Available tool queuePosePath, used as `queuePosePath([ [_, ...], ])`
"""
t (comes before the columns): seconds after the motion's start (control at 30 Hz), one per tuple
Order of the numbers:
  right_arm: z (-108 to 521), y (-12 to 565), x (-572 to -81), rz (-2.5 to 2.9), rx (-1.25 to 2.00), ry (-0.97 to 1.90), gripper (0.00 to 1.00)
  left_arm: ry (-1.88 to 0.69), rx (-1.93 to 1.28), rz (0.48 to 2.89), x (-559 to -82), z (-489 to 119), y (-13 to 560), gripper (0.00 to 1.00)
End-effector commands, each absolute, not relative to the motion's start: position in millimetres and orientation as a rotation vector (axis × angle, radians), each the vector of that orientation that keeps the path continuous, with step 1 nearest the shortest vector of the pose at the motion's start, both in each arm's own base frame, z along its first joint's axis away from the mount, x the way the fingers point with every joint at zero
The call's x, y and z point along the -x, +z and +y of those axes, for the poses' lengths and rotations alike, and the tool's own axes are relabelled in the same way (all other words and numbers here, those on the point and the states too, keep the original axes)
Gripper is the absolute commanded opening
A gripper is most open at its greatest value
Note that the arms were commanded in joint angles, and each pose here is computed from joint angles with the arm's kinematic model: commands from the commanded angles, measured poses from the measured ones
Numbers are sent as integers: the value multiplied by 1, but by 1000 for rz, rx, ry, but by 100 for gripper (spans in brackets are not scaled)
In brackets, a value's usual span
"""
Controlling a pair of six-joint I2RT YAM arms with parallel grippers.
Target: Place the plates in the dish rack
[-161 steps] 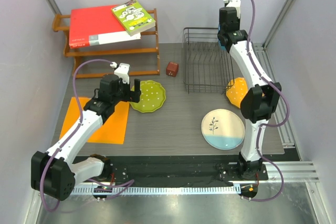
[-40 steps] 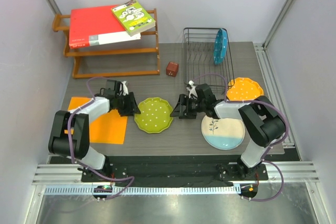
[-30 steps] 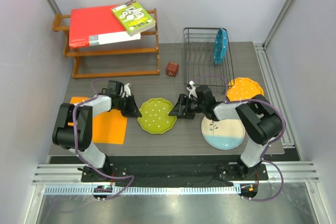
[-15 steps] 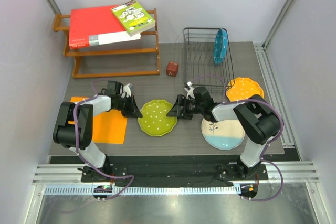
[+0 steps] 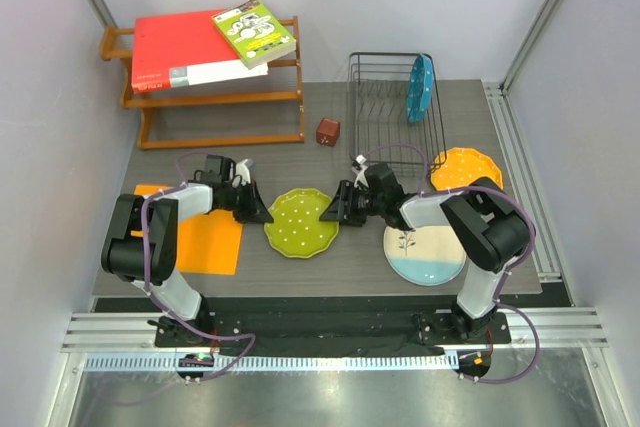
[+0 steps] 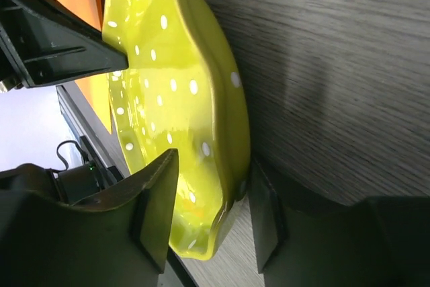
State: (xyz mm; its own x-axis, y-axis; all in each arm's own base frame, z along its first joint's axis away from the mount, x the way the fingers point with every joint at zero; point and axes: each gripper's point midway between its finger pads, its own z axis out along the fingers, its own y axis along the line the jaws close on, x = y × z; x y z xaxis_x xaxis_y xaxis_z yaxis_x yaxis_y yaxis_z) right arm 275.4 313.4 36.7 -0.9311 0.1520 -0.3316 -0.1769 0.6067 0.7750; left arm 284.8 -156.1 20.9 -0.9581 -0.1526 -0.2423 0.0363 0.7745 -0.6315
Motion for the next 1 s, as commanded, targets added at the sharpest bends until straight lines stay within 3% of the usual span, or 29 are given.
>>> queuePosePath([
  [0.0,350,63,-273,2402,127,1363,47,-1110,11,2676,-273,-185,24,0],
  [0.03,350,63,-274,2400,139,1354,44,-1104,13,2678,-273,-185,23,0],
  [0.13,348,65,-273,2408,158,1339,23,-1082,23,2680,-275,-183,22,1],
  [0.17,347,64,-270,2416,169,1328,9,-1080,26,2682,-275,-183,22,1],
  [0.2,345,69,-271,2406,179,1321,3,-1070,30,2685,-276,-182,20,2],
  [0.23,344,69,-270,2410,183,1309,1,-1058,33,2682,-278,-181,21,13],
  [0.33,341,81,-267,2409,261,1305,1,-983,10,2656,-288,-176,31,41],
  [0.37,340,88,-265,2417,325,1293,1,-952,-38,2644,-292,-173,38,45],
  [0.53,321,130,-285,2384,470,1204,1,-829,-154,2482,-308,-154,97,61],
  [0.67,298,182,-313,2355,496,1129,1,-750,-269,2247,-301,-143,183,71],
  [0.87,271,272,-357,2146,477,971,1,-549,-270,1991,-295,-118,248,99],
  [0.97,244,314,-379,2045,470,833,1,-525,-274,1969,-296,-115,255,99],
])
